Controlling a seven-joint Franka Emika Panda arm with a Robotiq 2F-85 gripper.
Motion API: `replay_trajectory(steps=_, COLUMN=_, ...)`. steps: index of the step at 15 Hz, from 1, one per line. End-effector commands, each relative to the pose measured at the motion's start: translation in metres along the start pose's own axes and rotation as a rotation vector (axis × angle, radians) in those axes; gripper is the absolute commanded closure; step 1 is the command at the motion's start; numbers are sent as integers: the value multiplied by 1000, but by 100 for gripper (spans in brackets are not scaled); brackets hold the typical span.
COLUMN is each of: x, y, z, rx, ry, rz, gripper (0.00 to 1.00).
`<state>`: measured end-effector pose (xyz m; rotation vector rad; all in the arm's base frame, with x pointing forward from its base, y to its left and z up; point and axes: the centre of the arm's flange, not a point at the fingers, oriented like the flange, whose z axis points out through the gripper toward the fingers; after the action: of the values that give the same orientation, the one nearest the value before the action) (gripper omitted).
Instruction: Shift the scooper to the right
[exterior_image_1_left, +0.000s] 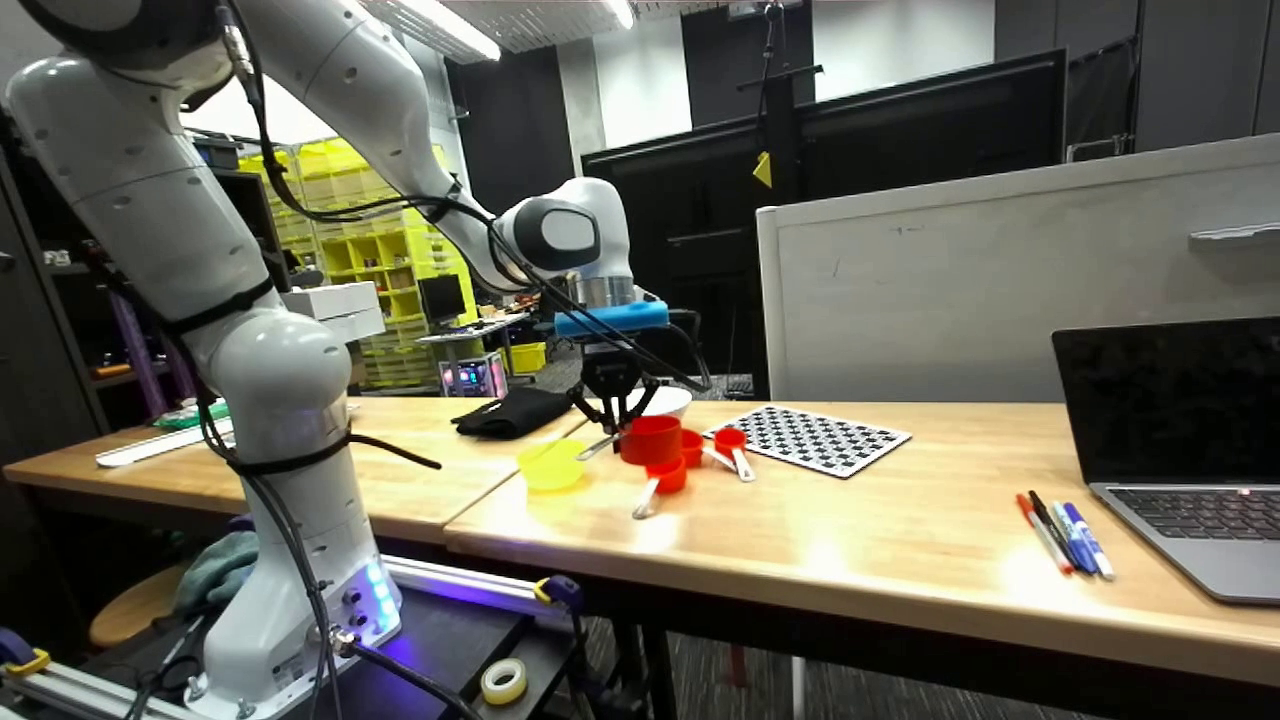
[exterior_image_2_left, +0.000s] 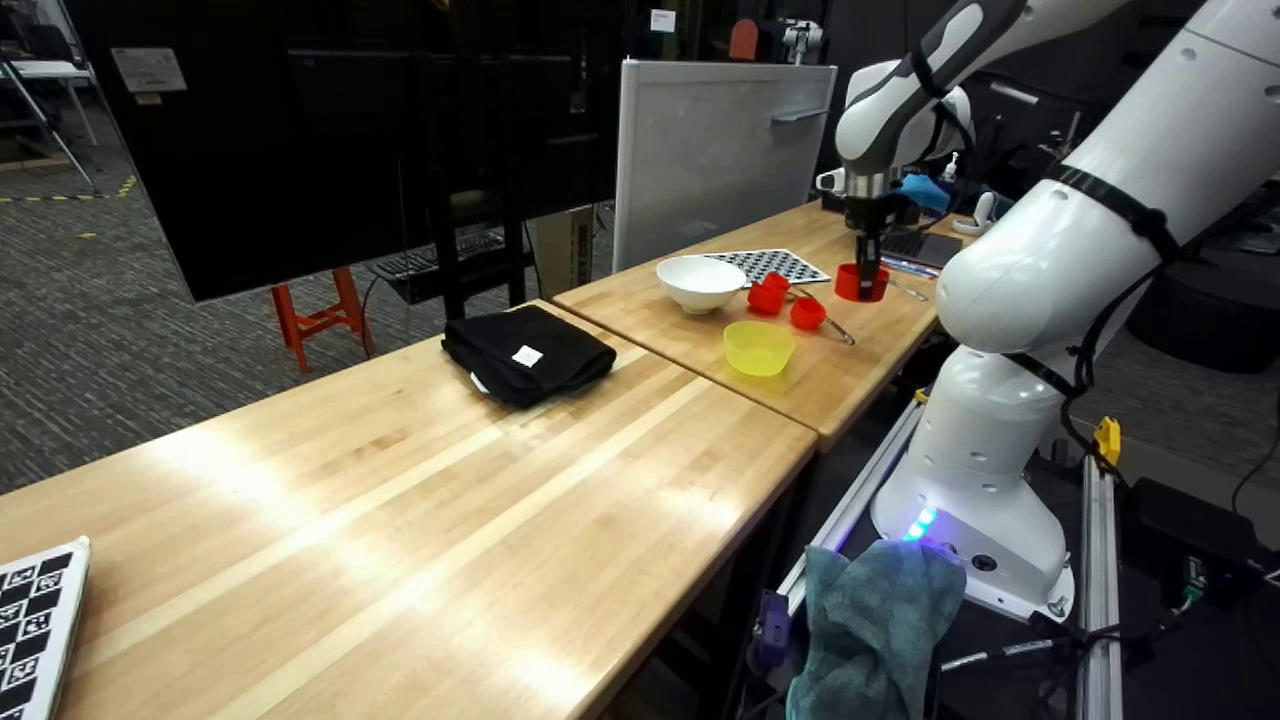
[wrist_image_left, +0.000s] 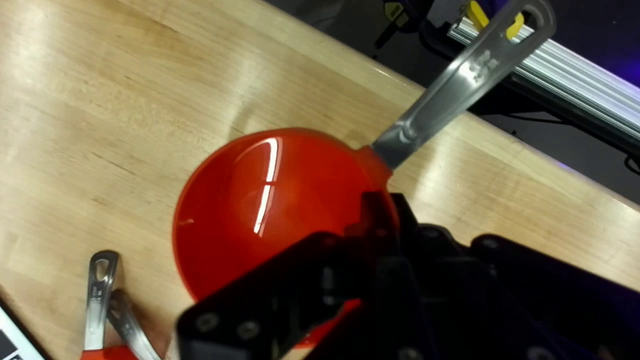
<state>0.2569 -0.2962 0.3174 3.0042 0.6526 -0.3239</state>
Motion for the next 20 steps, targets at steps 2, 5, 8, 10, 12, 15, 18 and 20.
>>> replay_trajectory(steps=2, x=-2, y=23, z=12, rx=-8, ry=-6, rz=-27, gripper=99)
replay_trajectory(steps=5, x=-10, y=33, z=15, rx=-9, ry=3, rz=-32, gripper=99)
replay_trajectory(steps=8, x=-19, y=46, z=18, rx=-5, ry=12, rz=-37, gripper=99)
replay_trajectory(steps=10, x=-24, y=56, z=21, rx=2, ry=27, rz=-46, gripper=99)
replay_trajectory(steps=12, x=-28, y=66, z=25, rx=7, ry=52, rz=-59, gripper=99)
replay_trajectory(steps=15, x=-34, y=85, z=36, rx=9, ry=81, rz=-81, gripper=99)
replay_trajectory(steps=18, x=-36, y=108, z=47, rx=15, ry=84, rz=-94, gripper=99)
replay_trajectory(steps=20, x=-35, y=121, z=50, rx=15, ry=75, rz=-99, gripper=99)
